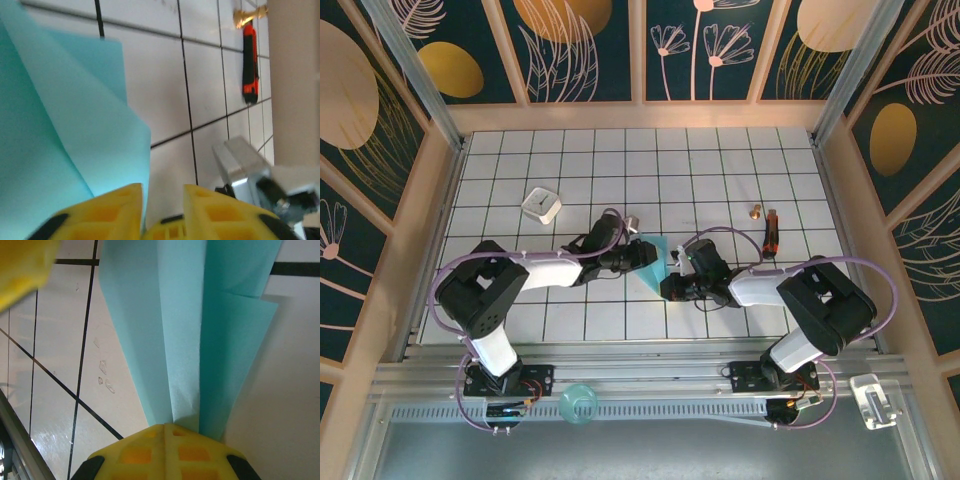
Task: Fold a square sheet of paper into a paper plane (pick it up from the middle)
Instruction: Fourth fold the wing at the center of the table.
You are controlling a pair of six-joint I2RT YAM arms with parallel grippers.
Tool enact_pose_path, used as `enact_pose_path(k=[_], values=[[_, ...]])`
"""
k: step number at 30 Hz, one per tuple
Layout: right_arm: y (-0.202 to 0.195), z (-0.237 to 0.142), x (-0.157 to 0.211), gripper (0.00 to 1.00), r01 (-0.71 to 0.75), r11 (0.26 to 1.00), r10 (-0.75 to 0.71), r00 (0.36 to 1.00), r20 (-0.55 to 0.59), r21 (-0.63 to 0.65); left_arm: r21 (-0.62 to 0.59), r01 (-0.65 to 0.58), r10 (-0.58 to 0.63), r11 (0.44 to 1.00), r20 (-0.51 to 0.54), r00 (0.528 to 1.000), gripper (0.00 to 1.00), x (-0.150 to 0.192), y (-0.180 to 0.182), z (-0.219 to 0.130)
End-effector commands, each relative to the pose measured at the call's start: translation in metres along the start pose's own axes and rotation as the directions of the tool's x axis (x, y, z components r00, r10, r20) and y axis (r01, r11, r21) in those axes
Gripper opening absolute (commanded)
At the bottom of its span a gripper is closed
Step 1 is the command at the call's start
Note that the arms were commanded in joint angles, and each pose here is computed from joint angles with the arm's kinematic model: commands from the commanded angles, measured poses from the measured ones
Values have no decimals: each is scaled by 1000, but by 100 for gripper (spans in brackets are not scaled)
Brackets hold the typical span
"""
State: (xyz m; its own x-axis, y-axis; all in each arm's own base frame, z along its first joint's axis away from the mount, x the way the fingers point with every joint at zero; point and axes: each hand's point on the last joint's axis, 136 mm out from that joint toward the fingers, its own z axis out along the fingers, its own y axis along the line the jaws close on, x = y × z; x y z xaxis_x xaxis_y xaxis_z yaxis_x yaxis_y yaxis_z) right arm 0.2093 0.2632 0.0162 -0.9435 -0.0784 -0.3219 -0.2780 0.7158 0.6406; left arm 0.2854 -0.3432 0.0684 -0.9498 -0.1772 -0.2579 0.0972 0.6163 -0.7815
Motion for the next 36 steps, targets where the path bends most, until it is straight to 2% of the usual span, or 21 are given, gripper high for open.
enact_pose_path(k=[1, 6, 19, 36], values=[[-38, -2, 42, 1, -90, 987, 105, 988, -110, 131, 33, 42, -40, 999, -60, 997, 15, 17, -2, 4], [-40, -2, 42, 1, -90, 986, 105, 989, -106, 139, 62, 64, -57, 996, -114, 992, 0, 25, -5, 14], [-42, -3, 40, 0, -85, 985, 102, 989, -104, 151, 1, 114, -112, 993, -193, 975, 0, 39, 15, 32], [-52, -3, 53, 0, -98, 976, 128, 981, -147, 194, -94, 98, -110, 991, -137, 984, 0, 23, 46, 43]])
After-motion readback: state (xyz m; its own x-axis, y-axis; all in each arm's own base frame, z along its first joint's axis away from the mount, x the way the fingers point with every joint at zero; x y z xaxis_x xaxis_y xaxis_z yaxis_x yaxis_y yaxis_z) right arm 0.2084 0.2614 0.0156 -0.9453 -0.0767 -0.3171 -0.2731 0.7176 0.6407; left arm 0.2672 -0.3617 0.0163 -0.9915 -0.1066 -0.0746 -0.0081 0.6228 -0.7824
